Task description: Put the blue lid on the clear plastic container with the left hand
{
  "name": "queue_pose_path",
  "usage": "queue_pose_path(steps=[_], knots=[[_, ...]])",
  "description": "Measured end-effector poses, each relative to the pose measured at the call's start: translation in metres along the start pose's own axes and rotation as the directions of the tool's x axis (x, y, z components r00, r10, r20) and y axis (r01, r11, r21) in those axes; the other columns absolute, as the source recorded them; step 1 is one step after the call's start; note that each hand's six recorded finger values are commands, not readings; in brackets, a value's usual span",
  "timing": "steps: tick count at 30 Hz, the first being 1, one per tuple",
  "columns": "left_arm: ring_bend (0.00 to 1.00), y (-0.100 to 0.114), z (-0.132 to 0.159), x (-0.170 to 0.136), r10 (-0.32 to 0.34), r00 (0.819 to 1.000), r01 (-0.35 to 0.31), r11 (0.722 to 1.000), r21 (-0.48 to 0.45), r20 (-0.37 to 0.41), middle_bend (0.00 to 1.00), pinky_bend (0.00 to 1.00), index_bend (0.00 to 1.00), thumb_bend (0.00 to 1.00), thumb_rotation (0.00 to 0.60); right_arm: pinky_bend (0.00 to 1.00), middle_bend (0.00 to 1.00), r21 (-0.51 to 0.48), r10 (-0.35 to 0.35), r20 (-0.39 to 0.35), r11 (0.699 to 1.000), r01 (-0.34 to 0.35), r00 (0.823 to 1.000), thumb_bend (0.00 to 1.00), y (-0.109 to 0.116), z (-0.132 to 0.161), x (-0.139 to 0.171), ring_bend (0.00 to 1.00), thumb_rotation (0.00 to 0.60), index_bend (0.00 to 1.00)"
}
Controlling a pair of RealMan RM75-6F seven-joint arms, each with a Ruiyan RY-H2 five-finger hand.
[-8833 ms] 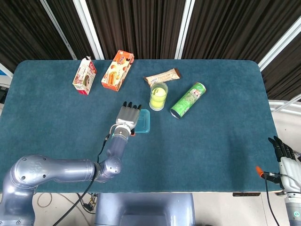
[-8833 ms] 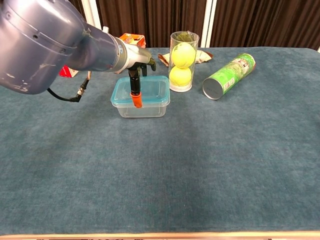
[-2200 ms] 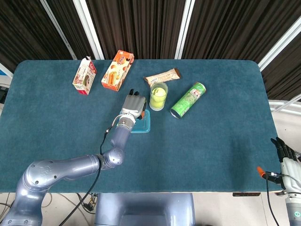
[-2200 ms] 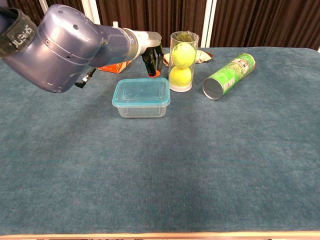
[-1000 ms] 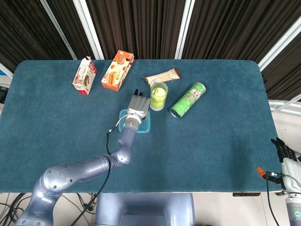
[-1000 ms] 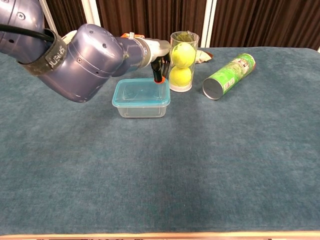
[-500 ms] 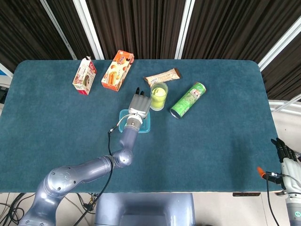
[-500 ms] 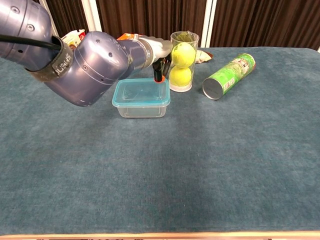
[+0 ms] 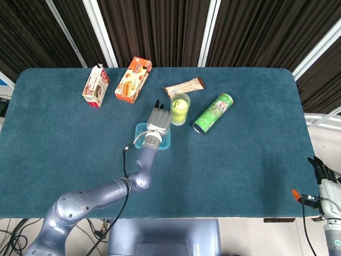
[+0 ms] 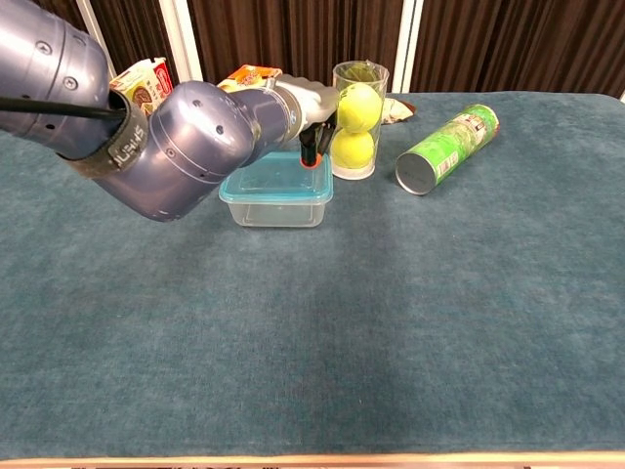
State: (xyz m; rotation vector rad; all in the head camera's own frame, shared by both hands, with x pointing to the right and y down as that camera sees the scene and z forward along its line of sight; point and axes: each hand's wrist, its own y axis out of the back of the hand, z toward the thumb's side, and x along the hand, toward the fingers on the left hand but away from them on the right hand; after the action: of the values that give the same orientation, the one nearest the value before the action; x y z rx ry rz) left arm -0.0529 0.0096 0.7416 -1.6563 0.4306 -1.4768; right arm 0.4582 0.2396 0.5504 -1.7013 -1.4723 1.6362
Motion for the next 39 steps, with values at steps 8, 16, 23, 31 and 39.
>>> queue_pose_path(steps=[8, 16, 23, 31, 39], knots=[[0.14, -0.003, 0.003, -0.001, 0.008, 1.0, -0.008, 1.0, 0.027, 0.008, 0.57, 0.0, 0.63, 0.53, 0.6, 0.0, 0.0, 0.0, 0.001, 0.001, 1.0, -0.001, 1.0, 0.29, 0.0, 0.0, 0.0, 0.0, 0.6, 0.1], [0.14, -0.007, 0.006, -0.001, 0.013, 1.0, -0.014, 0.999, 0.049, 0.015, 0.57, 0.0, 0.63, 0.53, 0.6, 0.0, 0.0, 0.0, 0.0, 0.001, 1.0, 0.0, 1.0, 0.29, 0.0, 0.0, 0.0, 0.0, 0.6, 0.1], [0.14, -0.009, 0.005, -0.001, 0.016, 1.0, -0.016, 0.998, 0.057, 0.013, 0.57, 0.0, 0.63, 0.53, 0.6, 0.0, 0.0, 0.0, -0.001, 0.0, 1.0, 0.001, 1.0, 0.29, 0.001, 0.0, 0.0, 0.0, 0.6, 0.1], [0.14, -0.014, 0.003, -0.002, 0.009, 1.0, -0.01, 0.997, 0.073, 0.009, 0.57, 0.0, 0.63, 0.53, 0.6, 0.0, 0.0, 0.001, -0.002, -0.003, 1.0, 0.002, 1.0, 0.29, 0.001, 0.0, 0.0, 0.0, 0.6, 0.1], [0.14, -0.02, 0.004, -0.002, 0.005, 1.0, -0.006, 0.995, 0.098, 0.012, 0.57, 0.0, 0.63, 0.53, 0.6, 0.0, 0.0, 0.0, 0.0, -0.003, 1.0, 0.0, 1.0, 0.29, 0.001, 0.001, 0.0, 0.0, 0.6, 0.1]])
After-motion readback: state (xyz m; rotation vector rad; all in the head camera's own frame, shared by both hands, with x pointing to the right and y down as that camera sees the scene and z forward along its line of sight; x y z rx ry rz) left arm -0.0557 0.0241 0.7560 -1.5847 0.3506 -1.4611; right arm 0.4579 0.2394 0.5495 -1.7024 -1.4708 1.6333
